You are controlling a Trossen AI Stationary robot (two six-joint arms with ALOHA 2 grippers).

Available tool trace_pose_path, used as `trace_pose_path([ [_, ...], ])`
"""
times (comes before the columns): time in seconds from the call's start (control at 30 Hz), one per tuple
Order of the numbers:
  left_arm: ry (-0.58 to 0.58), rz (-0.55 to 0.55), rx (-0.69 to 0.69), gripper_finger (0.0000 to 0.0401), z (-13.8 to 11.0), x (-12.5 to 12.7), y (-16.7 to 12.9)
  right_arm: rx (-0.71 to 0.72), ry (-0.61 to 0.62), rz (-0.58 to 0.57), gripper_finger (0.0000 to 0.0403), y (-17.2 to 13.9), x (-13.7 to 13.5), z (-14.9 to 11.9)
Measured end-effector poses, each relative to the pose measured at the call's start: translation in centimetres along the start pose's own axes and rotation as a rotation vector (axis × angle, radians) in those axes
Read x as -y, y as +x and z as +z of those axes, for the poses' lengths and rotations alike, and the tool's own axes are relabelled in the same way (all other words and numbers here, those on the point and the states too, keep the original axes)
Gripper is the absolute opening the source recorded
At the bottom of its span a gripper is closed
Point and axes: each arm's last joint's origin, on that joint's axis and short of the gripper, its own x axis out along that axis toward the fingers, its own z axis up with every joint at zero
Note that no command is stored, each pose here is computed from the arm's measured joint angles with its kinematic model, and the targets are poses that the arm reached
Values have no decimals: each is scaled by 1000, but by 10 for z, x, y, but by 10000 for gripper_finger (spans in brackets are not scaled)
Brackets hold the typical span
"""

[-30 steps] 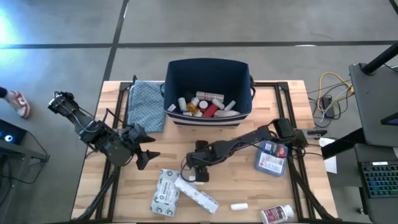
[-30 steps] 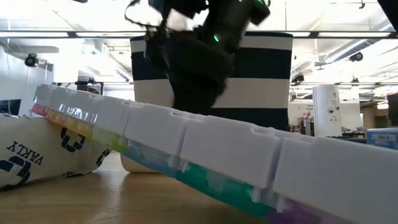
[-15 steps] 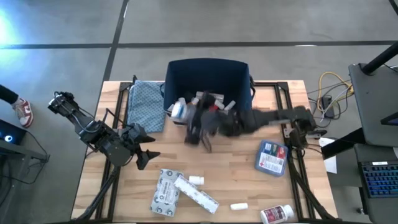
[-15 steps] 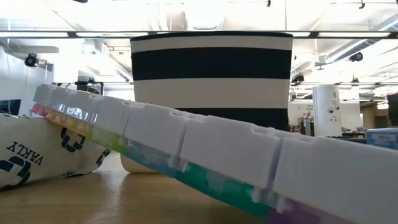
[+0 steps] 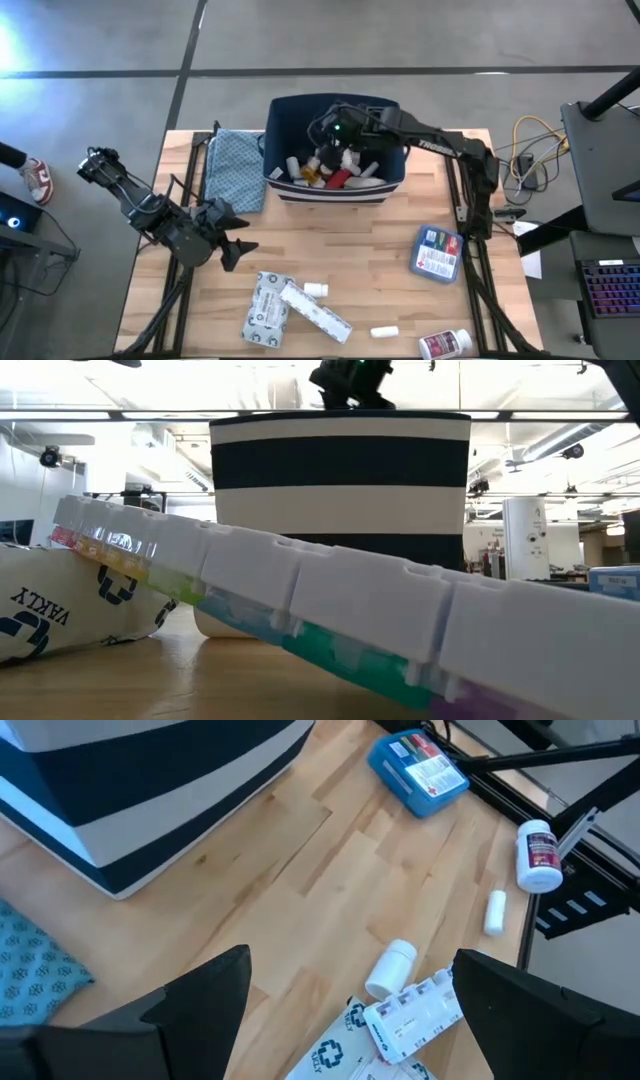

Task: Pick & place medical supplies in basket/bin
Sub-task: Put the white pill bottle into the bin, then put the white roll gauze into the bin

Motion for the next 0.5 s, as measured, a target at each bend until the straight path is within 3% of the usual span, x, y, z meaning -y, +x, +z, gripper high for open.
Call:
trace_pose_path([
  [0.27,-3,5,-2,324,-1,-1,1,86,-127,19,355,-12,-22,2],
  [0.5,-3,5,-2,324,-1,-1,1,100,-237,42,361,-21,-40,-4],
])
